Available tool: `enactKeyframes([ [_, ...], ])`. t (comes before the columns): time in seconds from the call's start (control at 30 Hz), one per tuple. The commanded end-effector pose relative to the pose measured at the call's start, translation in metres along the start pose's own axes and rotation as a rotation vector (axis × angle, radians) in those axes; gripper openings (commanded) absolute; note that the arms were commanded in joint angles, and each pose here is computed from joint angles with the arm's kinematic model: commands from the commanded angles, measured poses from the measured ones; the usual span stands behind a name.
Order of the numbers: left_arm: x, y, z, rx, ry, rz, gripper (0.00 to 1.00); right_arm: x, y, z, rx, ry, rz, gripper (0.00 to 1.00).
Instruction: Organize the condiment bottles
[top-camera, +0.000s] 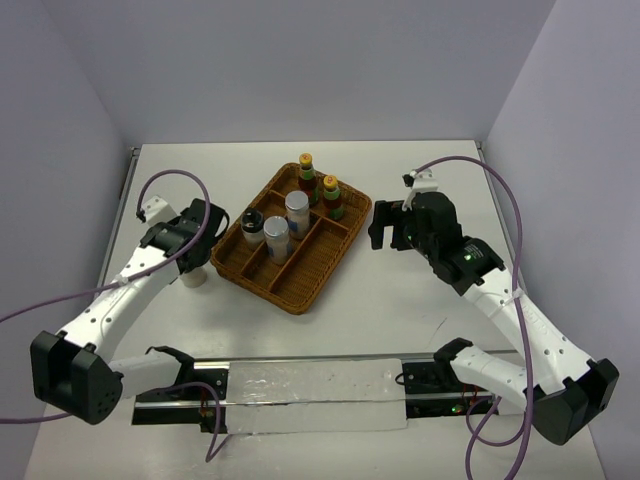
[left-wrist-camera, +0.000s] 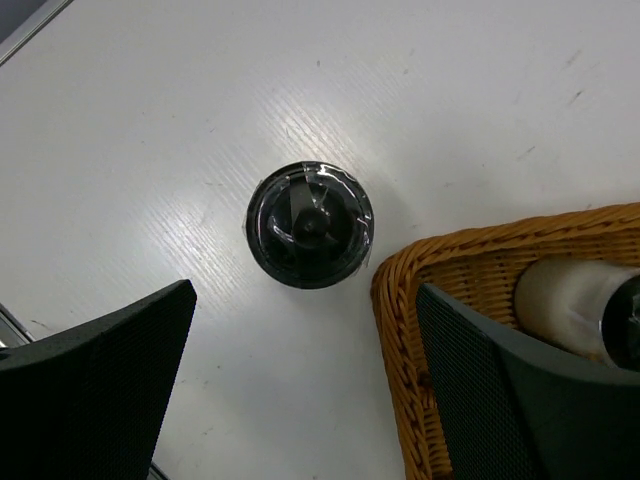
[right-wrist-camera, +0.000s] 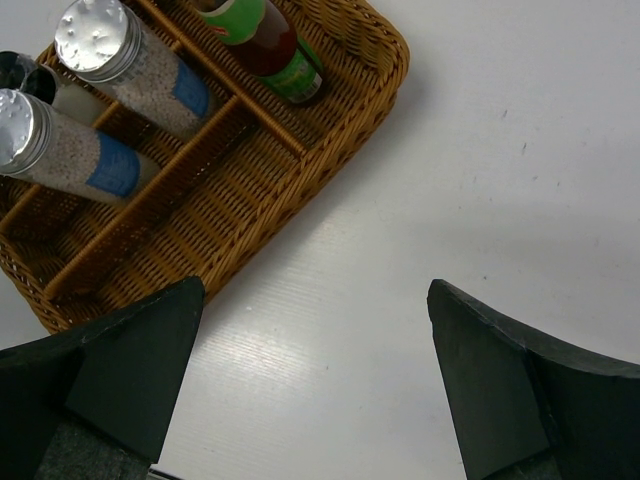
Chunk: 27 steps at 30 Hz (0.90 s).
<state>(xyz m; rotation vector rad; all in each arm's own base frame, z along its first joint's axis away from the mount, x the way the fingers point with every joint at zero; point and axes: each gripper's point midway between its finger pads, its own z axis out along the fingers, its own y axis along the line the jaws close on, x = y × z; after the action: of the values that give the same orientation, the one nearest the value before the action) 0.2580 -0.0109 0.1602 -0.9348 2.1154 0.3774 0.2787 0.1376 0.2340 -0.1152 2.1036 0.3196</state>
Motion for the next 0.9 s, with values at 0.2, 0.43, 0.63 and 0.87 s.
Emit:
enactKeyframes([
  [0.2,-0.002,-0.011,0.035,-0.039,0.036,-0.046,1.00,-0.005,0.005,0.005,-0.013,-0.020,-0.001,1.00],
  [0.43,0.004,-0.025,0.046,0.024,0.075,-0.035,0.99,-0.007,0.008,0.007,-0.024,-0.019,0.000,1.00],
  [0.63,0.011,-0.026,0.055,0.021,0.097,-0.032,1.00,-0.004,0.008,0.012,-0.021,-0.003,-0.003,1.00],
  [0.87,0.023,-0.013,0.063,-0.025,0.106,-0.012,0.99,-0.003,0.007,0.011,-0.014,0.002,-0.004,1.00],
])
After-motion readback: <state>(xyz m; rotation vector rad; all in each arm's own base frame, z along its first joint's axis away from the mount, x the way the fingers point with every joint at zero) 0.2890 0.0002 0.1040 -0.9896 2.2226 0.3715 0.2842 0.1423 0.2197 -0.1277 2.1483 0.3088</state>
